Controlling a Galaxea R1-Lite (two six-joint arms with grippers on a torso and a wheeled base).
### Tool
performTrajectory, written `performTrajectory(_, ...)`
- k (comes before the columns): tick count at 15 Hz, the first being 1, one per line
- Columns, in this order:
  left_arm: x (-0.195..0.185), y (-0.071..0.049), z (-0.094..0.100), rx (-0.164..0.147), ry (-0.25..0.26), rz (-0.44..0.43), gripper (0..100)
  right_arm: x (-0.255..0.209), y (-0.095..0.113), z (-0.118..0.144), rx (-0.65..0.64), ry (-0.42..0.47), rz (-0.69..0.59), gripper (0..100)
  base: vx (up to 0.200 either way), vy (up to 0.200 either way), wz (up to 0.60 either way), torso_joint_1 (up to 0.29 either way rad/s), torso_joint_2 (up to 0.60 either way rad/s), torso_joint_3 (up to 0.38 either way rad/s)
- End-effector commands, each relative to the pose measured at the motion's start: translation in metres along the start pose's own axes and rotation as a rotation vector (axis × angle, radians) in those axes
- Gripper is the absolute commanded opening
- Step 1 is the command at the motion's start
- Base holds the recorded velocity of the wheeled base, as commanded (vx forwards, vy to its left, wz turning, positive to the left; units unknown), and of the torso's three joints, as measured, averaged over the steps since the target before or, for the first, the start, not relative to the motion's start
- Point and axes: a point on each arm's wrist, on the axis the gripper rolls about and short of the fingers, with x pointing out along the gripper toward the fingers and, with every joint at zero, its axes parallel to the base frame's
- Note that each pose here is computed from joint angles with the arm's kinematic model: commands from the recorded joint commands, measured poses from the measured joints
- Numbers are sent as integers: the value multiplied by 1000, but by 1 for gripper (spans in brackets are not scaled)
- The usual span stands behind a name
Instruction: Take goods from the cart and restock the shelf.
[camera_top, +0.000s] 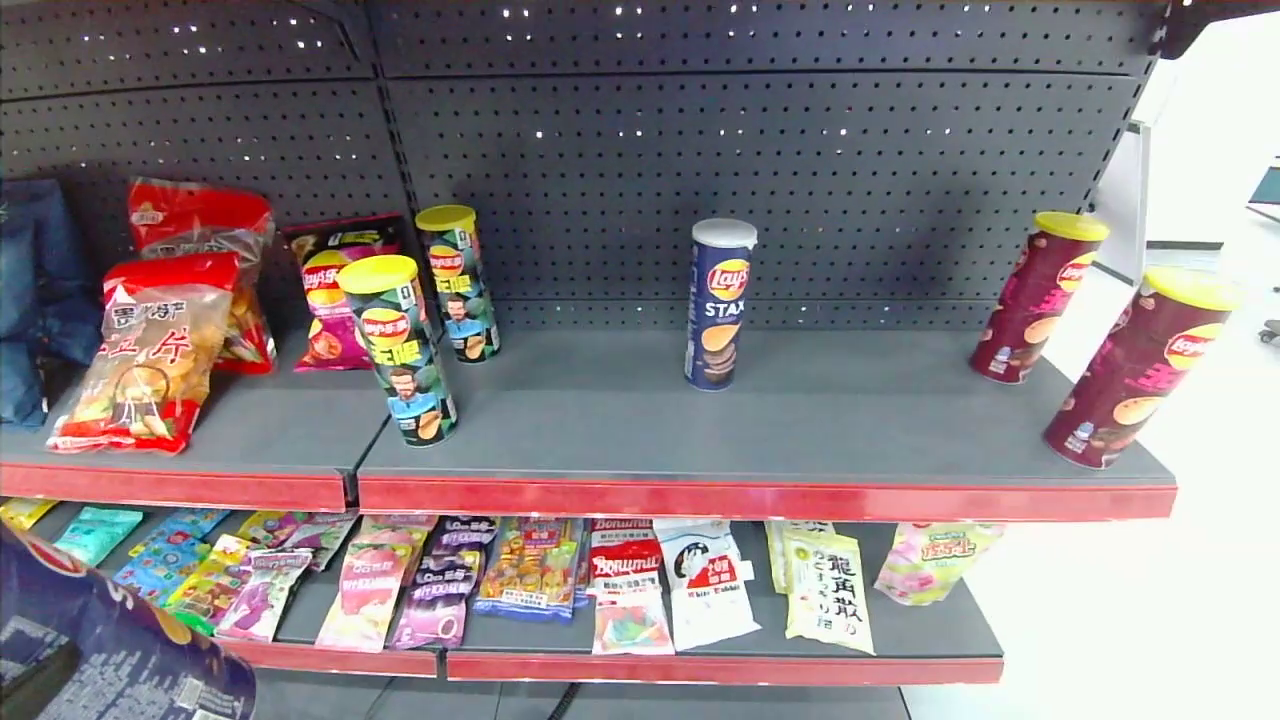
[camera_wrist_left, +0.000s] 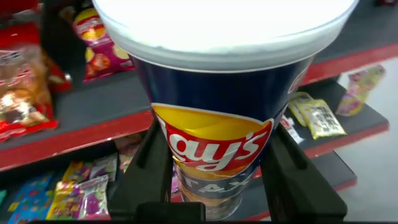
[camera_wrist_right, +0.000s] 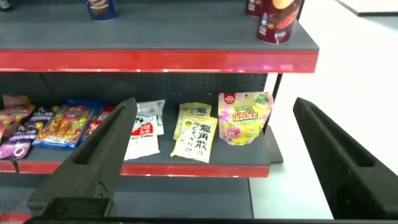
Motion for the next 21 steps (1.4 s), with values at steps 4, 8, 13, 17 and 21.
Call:
performTrajectory(4, -4, -2, -10, 13, 6, 30, 0, 1, 0, 0, -4, 12, 11, 100, 0, 0, 0, 0, 0, 0)
performTrajectory(8, -9, -3, -10, 4, -17, 79, 0, 14, 2, 82, -1, 34, 138, 100, 0, 0, 0, 0, 0, 0)
performTrajectory(13, -10, -4, -25, -1, 15, 128, 0, 151, 35, 120, -114, 285, 510, 100, 0, 0, 0, 0, 0, 0)
performTrajectory(17, -17, -5, -27, 6, -13, 198, 0, 240, 82, 108, -98, 291, 620, 100, 0, 0, 0, 0, 0, 0)
performTrajectory(21, -31, -9, -35, 31, 34, 248, 0, 256, 93, 106, -105, 311, 638, 100, 0, 0, 0, 0, 0, 0)
